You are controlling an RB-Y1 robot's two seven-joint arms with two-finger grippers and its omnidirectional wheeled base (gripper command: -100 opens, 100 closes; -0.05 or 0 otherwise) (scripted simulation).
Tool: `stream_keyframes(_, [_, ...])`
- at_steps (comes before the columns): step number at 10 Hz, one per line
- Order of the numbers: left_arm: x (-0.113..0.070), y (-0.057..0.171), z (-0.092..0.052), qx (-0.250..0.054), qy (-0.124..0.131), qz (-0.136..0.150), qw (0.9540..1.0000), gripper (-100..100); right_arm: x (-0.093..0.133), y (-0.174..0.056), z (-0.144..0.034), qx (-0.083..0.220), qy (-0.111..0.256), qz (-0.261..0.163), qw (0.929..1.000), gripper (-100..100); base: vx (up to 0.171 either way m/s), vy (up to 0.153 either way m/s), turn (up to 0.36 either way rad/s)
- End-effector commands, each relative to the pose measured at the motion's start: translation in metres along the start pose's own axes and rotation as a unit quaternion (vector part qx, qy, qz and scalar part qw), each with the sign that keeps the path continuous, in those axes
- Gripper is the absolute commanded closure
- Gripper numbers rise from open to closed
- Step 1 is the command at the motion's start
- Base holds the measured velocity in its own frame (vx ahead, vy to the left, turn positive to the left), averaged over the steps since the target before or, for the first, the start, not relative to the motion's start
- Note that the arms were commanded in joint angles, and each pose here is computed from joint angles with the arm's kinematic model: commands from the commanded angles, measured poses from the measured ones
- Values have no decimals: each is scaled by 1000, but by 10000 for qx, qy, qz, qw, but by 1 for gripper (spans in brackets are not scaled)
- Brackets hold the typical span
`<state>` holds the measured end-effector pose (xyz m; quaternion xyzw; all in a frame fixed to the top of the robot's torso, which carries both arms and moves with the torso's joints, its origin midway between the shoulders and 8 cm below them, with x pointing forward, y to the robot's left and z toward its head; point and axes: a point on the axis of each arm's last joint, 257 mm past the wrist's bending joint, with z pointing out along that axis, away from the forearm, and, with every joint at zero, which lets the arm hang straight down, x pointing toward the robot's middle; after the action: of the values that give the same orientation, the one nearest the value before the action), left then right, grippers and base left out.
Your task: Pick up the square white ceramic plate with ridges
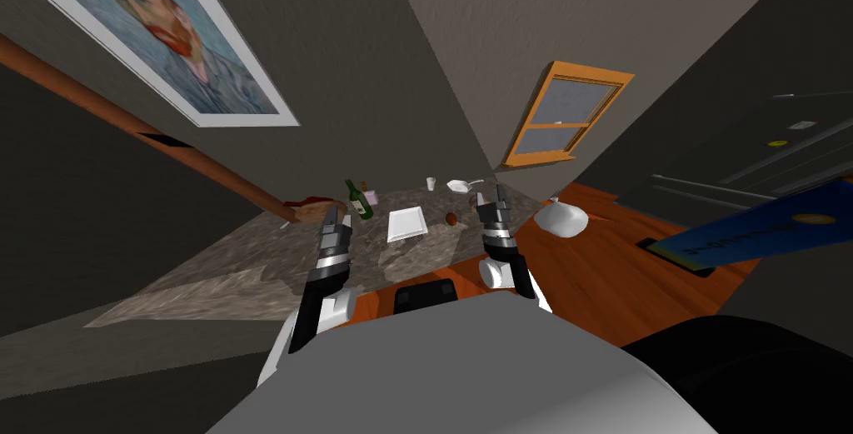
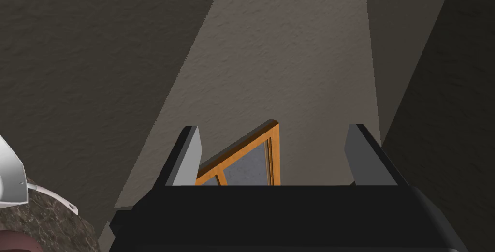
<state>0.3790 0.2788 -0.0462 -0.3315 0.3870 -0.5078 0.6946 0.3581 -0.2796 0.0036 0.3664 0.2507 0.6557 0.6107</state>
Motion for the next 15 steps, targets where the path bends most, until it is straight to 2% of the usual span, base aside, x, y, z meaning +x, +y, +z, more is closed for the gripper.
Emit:
stream_keyframes(1, [-2,7,-1,-111,117,112,9998,-100,0,0,0,0,0,0,10000,0,-9,-19,32])
stream_keyframes(5, [-12,31,-4,-527,205,276,9980,-100,0,0,0,0,0,1,10000,0,-17,-44,35])
stream_keyframes(9, [-30,64,-12,-1142,128,348,9928,-100,0,0,0,0,0,1,10000,0,-21,-63,37])
stream_keyframes(10, [-30,65,-12,-1151,128,348,9927,-100,0,0,0,0,0,1,10000,0,-9,-45,15])
stream_keyframes(15, [-55,108,-31,-1989,-75,327,9794,-100,0,0,0,0,0,1,10000,0,-11,-69,24])
